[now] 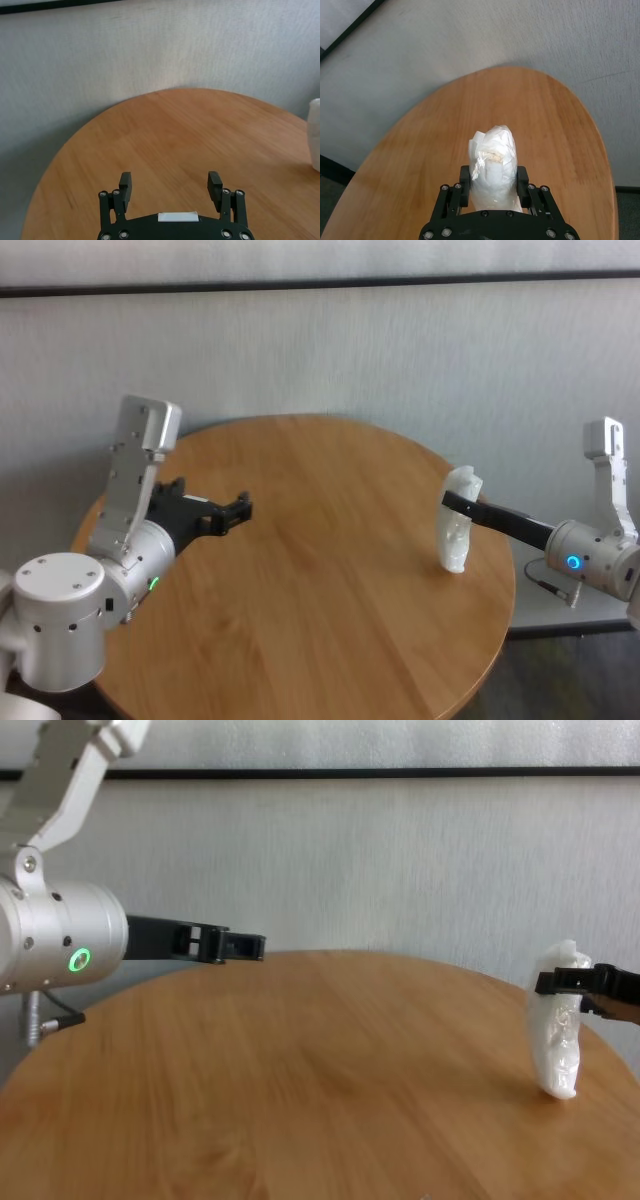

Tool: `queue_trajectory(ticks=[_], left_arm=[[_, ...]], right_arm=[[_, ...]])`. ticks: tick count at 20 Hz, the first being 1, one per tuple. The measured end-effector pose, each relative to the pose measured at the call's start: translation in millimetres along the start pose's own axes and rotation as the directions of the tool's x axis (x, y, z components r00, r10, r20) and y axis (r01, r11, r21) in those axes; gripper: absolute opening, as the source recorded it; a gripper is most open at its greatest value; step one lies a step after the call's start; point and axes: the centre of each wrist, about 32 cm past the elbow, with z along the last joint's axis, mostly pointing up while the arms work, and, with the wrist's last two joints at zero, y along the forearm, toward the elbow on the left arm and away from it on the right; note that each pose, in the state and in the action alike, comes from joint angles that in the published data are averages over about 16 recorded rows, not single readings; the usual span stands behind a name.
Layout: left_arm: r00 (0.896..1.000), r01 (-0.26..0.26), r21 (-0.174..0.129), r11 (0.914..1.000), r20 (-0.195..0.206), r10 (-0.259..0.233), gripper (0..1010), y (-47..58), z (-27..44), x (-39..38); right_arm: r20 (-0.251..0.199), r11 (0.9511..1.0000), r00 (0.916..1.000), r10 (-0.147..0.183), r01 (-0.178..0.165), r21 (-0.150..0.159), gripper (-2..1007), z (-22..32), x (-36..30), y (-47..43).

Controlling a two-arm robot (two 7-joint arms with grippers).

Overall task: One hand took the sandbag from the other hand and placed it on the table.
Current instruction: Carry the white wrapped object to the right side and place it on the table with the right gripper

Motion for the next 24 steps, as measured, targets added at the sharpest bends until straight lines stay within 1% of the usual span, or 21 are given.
queue_trajectory(ticks=[5,9,17,21,24], left_arm=[[0.999,-0.035,0.005,0.9994,-0.028,0.035,1000,1.2,-0.9,1.1],[0.998,-0.050,0.009,0.9987,-0.042,0.050,1000,1.7,-1.1,1.7],[0.998,-0.051,0.010,0.9986,-0.047,0.052,1000,1.7,-0.9,2.0],[0.998,-0.051,0.010,0.9986,-0.045,0.051,1000,1.6,-1.0,1.8],[0.998,-0.051,0.010,0.9987,-0.043,0.051,1000,1.6,-1.0,1.7]], right_arm=[[0.004,0.9999,0.9999,0.010,-0.010,-0.012,535,-0.3,0.2,2.7],[0.008,0.9996,0.9998,0.018,-0.017,-0.022,535,-0.4,0.1,4.7],[0.015,0.9990,0.9996,0.025,-0.025,-0.036,535,-0.2,-0.1,7.2],[0.015,0.9991,0.9996,0.024,-0.023,-0.036,541,-0.2,-0.2,7.1],[0.015,0.9991,0.9996,0.023,-0.023,-0.035,564,-0.3,-0.3,6.9]])
